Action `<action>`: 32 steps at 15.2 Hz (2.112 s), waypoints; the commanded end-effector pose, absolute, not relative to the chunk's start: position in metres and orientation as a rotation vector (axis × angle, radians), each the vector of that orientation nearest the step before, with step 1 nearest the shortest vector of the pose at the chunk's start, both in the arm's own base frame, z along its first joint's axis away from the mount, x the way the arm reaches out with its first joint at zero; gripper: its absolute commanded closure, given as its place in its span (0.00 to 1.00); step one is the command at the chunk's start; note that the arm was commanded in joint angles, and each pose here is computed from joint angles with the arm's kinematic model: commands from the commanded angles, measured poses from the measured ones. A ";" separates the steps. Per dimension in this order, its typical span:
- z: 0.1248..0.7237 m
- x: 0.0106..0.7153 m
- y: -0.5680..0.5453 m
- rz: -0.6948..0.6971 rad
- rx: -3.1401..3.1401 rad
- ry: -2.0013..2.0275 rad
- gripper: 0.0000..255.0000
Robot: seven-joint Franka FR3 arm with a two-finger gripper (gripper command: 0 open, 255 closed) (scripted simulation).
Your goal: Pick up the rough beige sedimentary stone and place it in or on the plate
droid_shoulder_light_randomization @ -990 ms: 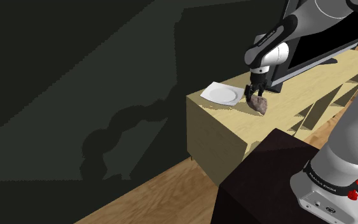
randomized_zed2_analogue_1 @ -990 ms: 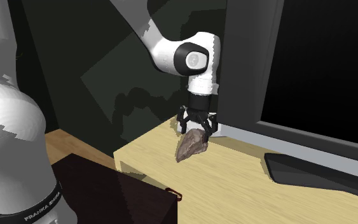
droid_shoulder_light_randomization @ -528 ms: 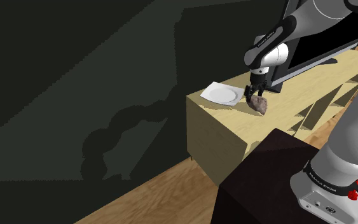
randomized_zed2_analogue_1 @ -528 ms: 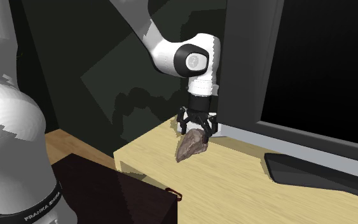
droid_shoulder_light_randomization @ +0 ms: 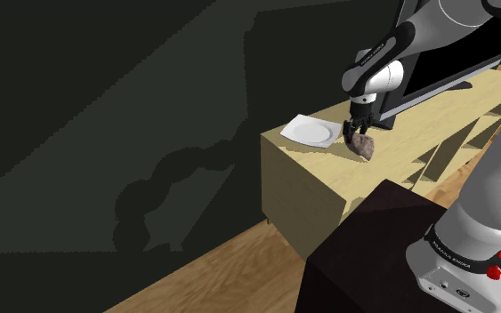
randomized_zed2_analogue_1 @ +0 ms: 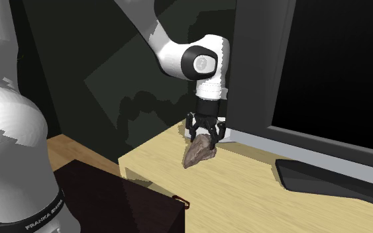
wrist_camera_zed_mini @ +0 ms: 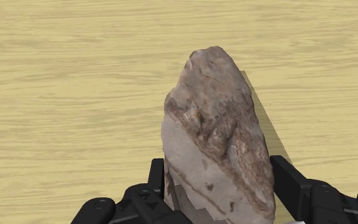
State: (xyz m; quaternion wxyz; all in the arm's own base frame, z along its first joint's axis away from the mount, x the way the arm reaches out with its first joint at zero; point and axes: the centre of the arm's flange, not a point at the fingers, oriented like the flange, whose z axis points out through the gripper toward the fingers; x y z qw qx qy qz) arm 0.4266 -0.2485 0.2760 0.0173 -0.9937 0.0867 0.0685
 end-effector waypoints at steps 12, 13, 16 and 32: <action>0.328 0.427 -0.249 0.213 -3.088 0.270 1.00; 0.334 0.427 -0.249 0.213 -3.088 0.270 1.00; 0.350 0.427 -0.249 0.213 -3.088 0.270 1.00; 0.392 0.568 -0.223 0.213 -3.088 0.270 1.00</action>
